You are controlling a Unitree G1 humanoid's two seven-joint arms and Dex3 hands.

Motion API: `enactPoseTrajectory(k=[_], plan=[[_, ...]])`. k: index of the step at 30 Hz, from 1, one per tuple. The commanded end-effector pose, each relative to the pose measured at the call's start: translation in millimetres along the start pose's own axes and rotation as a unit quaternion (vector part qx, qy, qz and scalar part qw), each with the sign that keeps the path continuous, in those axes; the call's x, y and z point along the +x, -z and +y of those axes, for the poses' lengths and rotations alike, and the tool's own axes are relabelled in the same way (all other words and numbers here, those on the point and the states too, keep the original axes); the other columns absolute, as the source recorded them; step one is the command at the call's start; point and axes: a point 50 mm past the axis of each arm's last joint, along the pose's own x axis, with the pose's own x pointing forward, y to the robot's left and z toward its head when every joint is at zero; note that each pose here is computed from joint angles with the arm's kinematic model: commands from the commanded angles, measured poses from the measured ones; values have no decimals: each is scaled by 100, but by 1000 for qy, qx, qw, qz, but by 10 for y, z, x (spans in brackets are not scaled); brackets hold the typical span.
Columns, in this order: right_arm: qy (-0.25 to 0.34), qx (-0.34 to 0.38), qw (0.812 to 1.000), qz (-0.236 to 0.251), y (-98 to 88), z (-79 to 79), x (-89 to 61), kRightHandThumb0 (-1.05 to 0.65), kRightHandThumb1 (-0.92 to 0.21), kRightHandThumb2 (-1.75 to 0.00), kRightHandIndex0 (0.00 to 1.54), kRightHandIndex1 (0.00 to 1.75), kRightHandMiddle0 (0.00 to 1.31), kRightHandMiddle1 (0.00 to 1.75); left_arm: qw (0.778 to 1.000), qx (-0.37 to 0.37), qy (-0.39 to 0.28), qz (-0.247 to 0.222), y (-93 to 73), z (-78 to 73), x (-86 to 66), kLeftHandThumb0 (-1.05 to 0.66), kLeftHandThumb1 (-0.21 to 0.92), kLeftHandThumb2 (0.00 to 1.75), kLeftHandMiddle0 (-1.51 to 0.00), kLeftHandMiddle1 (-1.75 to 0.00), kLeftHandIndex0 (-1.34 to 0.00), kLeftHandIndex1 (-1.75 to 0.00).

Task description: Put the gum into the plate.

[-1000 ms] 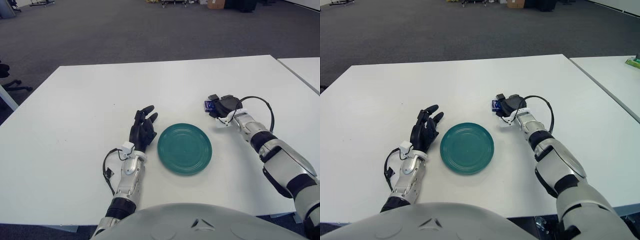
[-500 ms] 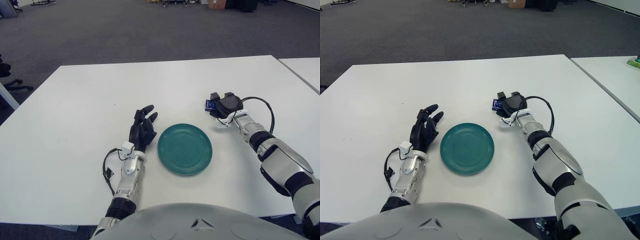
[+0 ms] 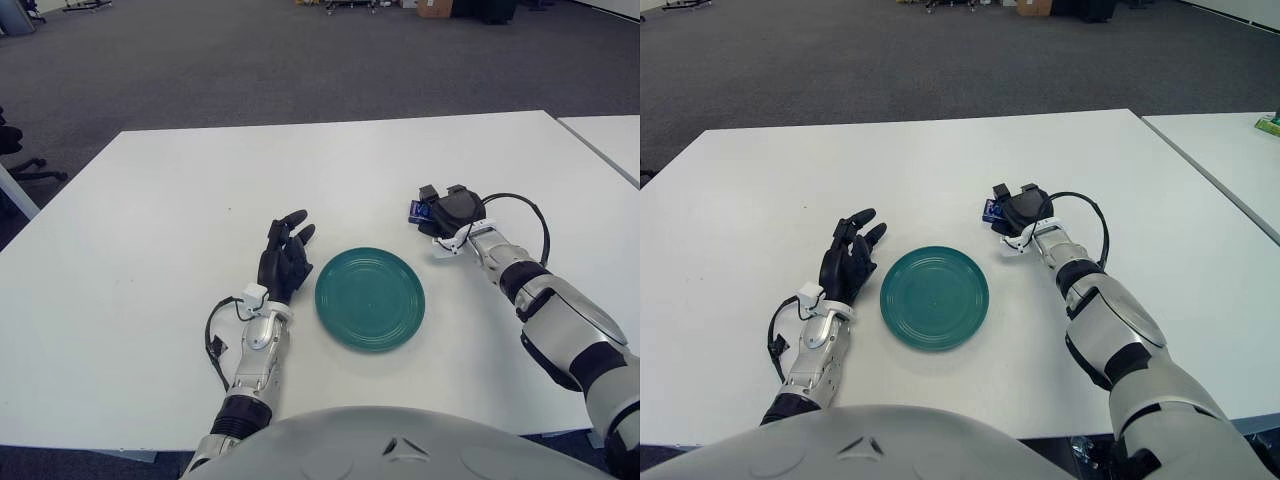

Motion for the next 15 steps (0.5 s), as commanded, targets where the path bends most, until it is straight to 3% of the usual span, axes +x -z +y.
enactPoseTrajectory(k=[1, 10, 15], plan=[[-125, 1, 991, -36, -244, 648, -370, -45, -92, -83, 78, 175, 62, 175, 999, -49, -19, 3, 56, -155, -35, -90, 92, 81, -38, -63, -19, -109], [-63, 27, 998, -7, -58, 333, -188, -45, -92, -80, 83, 175, 58, 175, 999, -49, -22, 7, 68, -106, -29, -90, 92, 81, -38, -63, -19, -109], [-27, 47, 999, -6, 46, 80, -66, -46, -92, -77, 92, 175, 62, 175, 999, -47, -22, 7, 65, -91, -38, -91, 92, 82, -38, -62, -18, -108]])
